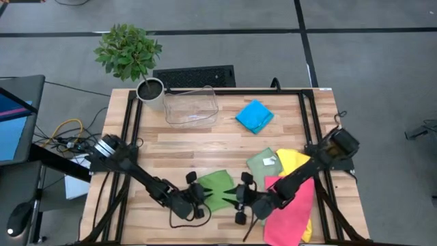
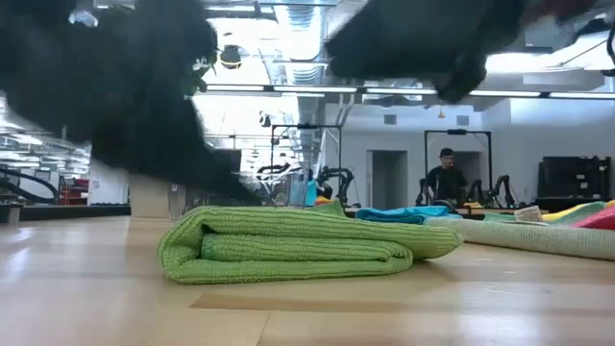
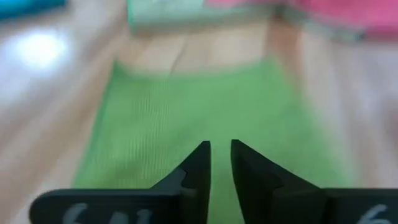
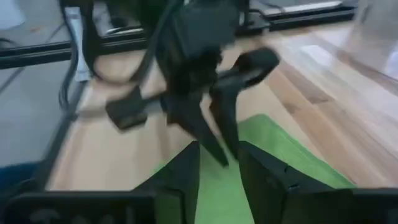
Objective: Fold microfiber towels
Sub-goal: Fold the green microfiber cloth, then stack the green microfiber cloth on the blue microfiber cloth
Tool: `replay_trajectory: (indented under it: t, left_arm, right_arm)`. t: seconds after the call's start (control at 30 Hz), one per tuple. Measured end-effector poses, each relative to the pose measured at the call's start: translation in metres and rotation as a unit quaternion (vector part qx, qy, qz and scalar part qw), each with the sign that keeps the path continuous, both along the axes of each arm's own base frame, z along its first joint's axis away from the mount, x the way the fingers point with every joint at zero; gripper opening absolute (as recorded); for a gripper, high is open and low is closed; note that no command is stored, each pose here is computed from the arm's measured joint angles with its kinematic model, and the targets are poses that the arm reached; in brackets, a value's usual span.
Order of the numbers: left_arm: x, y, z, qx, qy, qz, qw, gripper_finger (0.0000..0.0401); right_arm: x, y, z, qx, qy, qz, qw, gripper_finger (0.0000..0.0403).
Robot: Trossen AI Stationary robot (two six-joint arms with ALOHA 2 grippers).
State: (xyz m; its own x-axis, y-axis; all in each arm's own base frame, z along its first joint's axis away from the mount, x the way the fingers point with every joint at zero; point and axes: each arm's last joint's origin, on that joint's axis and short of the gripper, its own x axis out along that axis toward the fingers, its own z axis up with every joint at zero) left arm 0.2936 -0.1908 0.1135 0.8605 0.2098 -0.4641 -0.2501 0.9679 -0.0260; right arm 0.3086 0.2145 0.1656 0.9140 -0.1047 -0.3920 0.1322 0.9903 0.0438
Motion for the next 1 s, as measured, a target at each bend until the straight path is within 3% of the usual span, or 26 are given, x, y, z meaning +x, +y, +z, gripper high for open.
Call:
replay_trajectory:
  t: [0.2,0.33,0.4,0.6,0.8,1.0]
  left_arm:
    - [-0.01,0.008,0.059,0.011,-0.041,-0.005,0.999,0.012]
    - [-0.019,0.027,0.084,-0.064,-0.044,0.049,0.996,0.0165]
    - [-0.023,0.035,0.091,-0.116,-0.043,0.076,0.989,0.0183]
    - [-0.028,0.03,0.078,-0.231,-0.004,0.089,0.969,0.0214]
    - [-0.034,0.017,0.057,-0.251,-0.002,0.123,0.96,0.022]
    - [-0.033,0.005,0.036,-0.286,-0.007,0.152,0.946,0.022]
  right_arm:
    - [-0.028,-0.009,0.013,0.076,0.085,-0.048,0.992,0.0216]
    - [-0.036,-0.023,0.02,0.197,0.135,-0.116,0.964,0.0261]
    - [-0.033,-0.03,0.026,0.233,0.137,-0.126,0.955,0.0271]
    - [-0.011,-0.051,0.01,0.263,0.17,-0.14,0.939,0.0277]
    - [0.003,-0.063,-0.028,0.27,0.23,-0.162,0.921,0.0277]
    - [0.017,-0.061,-0.04,0.289,0.222,-0.151,0.919,0.0277]
